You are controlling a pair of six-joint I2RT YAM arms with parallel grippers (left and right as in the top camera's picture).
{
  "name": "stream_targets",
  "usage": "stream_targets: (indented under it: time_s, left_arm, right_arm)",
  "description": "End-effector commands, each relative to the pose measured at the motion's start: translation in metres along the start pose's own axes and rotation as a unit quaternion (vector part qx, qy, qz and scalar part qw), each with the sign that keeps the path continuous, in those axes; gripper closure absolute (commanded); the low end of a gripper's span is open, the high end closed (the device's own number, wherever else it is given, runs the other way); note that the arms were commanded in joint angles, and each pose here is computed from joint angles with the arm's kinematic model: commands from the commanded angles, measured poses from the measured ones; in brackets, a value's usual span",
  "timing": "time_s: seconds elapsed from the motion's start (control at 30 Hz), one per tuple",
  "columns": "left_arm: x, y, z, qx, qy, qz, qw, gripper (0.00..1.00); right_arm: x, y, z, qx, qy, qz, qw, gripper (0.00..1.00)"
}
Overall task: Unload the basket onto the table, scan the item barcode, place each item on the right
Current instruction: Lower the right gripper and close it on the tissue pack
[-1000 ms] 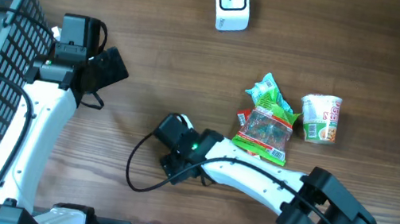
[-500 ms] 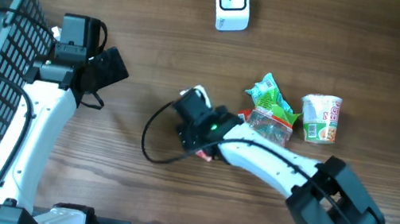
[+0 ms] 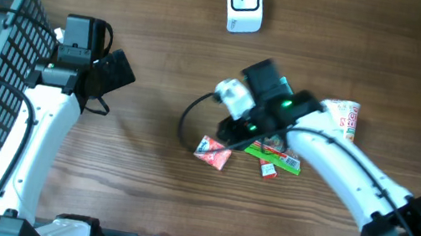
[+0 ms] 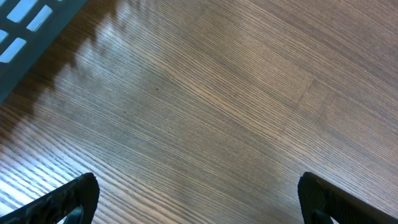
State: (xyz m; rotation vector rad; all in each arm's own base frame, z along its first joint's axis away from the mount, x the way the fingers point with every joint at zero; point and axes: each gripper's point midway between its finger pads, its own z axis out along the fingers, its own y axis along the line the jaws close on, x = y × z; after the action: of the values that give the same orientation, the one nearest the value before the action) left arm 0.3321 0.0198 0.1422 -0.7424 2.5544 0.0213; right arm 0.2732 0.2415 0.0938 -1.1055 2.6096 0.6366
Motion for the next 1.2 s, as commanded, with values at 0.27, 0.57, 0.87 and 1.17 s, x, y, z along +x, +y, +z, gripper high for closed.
stream_targets:
  time_s: [0.27, 0.57, 0.87, 1.17]
  left_arm:
    - [-0.003, 0.002, -0.004, -0.001, -0.008, -0.005, 1.000, 0.00]
    - [-0.003, 0.002, -0.004, -0.001, -0.008, -0.005, 1.000, 0.00]
    - [-0.003, 0.002, -0.004, -0.001, -0.008, -0.005, 1.000, 0.00]
    - [-0.003, 0.002, -0.004, -0.001, -0.008, -0.005, 1.000, 0.00]
  right_arm:
    - [0.048, -0.009, 0.061, -0.101, 0.049, 0.047, 0.993, 0.55]
    - [0.064, -0.001, 0.082, -0.131, 0.042, 0.082, 0.987, 0.68]
    - [-0.008, -0.037, 0.029, 0.075, -0.039, 0.070, 0.994, 0.95]
    - [-0.012, -0.038, 0.015, 0.430, -0.085, 0.039, 0.898, 0.95]
